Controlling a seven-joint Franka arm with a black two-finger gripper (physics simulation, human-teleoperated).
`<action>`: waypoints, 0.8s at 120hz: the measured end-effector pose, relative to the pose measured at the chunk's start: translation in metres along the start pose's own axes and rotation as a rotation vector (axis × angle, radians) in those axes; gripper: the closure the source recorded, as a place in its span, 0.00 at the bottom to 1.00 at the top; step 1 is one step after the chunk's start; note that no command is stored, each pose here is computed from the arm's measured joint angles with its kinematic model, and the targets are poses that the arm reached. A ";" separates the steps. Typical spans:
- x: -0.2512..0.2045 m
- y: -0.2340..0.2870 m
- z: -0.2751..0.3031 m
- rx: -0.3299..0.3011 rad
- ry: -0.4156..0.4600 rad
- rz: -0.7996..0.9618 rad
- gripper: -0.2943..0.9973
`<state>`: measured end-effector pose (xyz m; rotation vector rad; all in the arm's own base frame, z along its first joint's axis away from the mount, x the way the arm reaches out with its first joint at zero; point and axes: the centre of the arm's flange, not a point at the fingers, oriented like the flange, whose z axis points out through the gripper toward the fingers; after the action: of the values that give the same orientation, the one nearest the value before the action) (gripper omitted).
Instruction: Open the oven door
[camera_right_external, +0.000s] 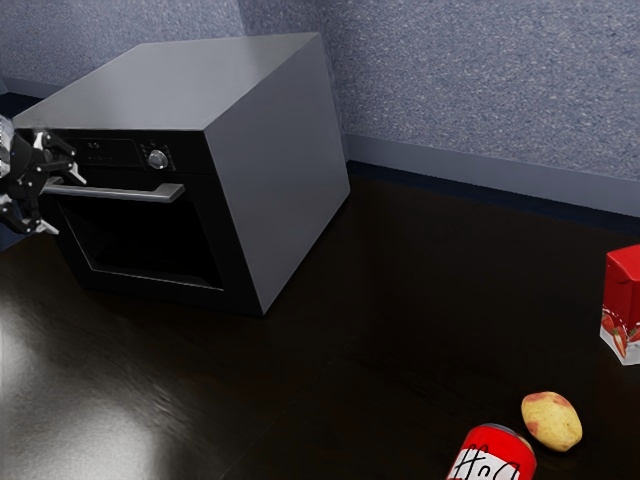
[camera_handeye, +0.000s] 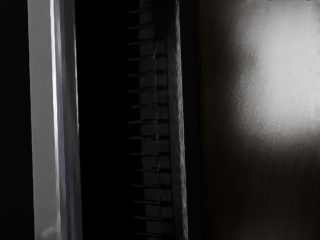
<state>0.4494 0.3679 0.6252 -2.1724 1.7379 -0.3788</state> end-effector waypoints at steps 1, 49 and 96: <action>0.002 0.002 0.001 -0.005 -0.001 0.003 0.20; 0.315 0.048 -0.252 0.207 -0.188 0.200 0.23; 0.295 -0.083 0.022 -0.378 -0.169 -0.700 0.23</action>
<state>0.5967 0.0991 0.6401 -2.9522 0.9685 -0.0116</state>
